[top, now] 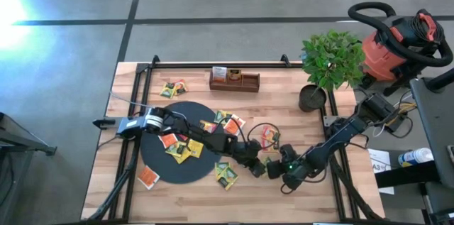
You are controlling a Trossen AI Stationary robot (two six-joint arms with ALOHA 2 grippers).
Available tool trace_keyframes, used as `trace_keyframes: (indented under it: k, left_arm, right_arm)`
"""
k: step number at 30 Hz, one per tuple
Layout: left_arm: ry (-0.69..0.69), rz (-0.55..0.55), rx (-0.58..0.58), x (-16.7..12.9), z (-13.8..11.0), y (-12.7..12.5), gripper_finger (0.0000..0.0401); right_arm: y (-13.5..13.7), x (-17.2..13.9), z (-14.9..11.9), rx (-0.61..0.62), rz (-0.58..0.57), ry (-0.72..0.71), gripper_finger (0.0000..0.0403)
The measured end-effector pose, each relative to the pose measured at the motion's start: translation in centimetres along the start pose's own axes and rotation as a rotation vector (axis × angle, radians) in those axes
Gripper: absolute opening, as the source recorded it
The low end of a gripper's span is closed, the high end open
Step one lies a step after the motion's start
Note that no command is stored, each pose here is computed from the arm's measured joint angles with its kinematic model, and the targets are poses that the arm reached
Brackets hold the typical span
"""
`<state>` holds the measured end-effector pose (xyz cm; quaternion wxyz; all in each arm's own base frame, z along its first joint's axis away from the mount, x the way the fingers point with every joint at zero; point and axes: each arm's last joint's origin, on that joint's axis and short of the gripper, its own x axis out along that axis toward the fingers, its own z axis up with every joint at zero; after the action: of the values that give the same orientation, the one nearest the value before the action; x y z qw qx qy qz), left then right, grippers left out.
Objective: Pick & Place Tea
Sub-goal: Put the green tea bag into the right section of the wooden organizer
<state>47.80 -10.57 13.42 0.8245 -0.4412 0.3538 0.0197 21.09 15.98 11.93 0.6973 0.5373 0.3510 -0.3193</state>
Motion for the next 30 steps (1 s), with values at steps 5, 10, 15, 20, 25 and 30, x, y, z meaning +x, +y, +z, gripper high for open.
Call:
trace_keyframes:
  k: [5, 10, 15, 20, 25, 30]
  left_arm:
    - [0.034, -0.006, 0.070, -0.1, 0.0, 0.0, 0.0002]
    - [0.117, 0.075, 0.183, -1.8, -0.2, -0.2, 0.0001]
    - [0.146, 0.099, 0.446, -4.9, 0.4, -1.9, 0.0001]
    - [0.074, 0.130, 0.832, -10.1, 0.9, -5.4, 0.0001]
    - [0.107, 0.234, 1.025, -14.1, 1.3, -6.0, 0.0000]
    - [0.257, 0.331, 1.077, -15.3, 0.9, -5.4, 0.0000]
  right_arm:
    - [0.1, -0.2, 0.0, -0.064, 0.010, -0.006, 0.0063]
    - [0.6, -1.4, 0.3, -0.152, 0.064, -0.031, 0.0064]
    - [1.4, -2.8, 0.6, -0.348, 0.133, -0.027, 0.0064]
    - [3.4, -5.4, 1.2, -0.703, 0.240, -0.114, 0.0064]
    - [5.6, -7.8, 2.8, -0.940, 0.306, -0.218, 0.0064]
    - [7.2, -9.2, 5.2, -0.881, 0.365, -0.217, 0.0064]
